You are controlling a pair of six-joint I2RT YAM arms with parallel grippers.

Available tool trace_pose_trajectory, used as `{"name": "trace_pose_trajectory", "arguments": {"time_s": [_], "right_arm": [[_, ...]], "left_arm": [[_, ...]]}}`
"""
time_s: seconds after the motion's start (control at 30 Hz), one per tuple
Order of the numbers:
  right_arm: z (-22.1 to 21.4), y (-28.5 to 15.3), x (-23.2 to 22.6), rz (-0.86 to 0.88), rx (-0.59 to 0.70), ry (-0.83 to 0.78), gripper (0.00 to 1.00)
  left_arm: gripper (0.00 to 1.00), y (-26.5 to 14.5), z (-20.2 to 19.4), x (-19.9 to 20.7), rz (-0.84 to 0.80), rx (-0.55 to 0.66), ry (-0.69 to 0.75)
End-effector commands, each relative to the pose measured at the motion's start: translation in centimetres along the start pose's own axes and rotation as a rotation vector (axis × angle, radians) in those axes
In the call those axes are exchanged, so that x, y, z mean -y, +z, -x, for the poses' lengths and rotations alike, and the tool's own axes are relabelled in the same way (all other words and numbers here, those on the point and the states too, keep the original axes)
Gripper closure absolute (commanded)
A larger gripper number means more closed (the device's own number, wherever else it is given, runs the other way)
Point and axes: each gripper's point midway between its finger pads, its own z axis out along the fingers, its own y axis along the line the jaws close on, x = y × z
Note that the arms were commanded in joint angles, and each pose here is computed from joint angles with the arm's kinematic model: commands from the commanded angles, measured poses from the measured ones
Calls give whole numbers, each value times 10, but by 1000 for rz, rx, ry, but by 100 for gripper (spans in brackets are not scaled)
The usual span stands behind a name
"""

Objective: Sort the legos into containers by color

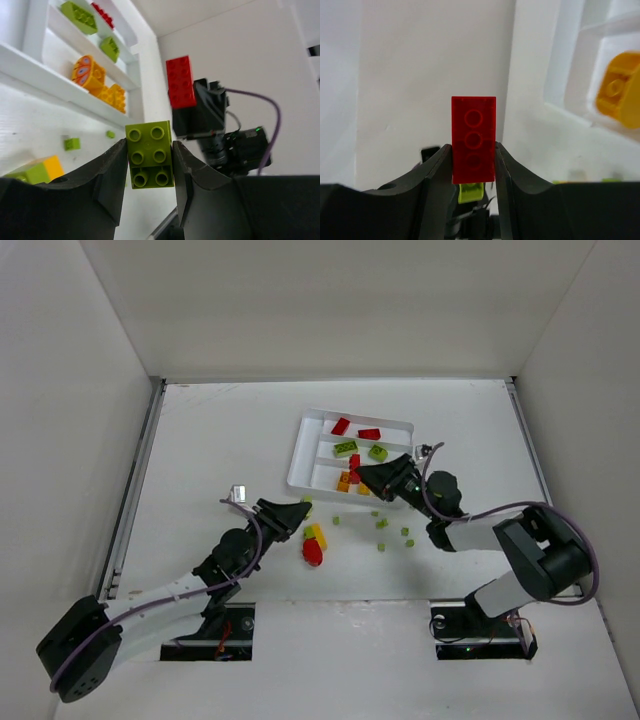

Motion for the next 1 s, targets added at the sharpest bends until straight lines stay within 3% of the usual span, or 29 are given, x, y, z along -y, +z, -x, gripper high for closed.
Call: {"name": "trace_pose_trajectory", "arguments": {"time_s": [0.0, 0.2, 0.5, 0.63, 0.97], "right_arm": [[45, 9, 8, -86, 117, -48, 68], [118, 10, 48, -430, 338, -212, 68], [185, 23, 89, -769, 367, -382, 68], [195, 28, 109, -835, 326, -352, 68], [213, 38, 125, -776, 300, -142, 66]], "left_arm": [[86, 10, -3, 11, -3, -20, 68], [86, 18, -23, 12, 19, -85, 151], [85, 13, -38, 10, 28, -135, 216], [85, 10, -41, 4, 36, -143, 223], [84, 6, -42, -3, 42, -153, 228]]}}
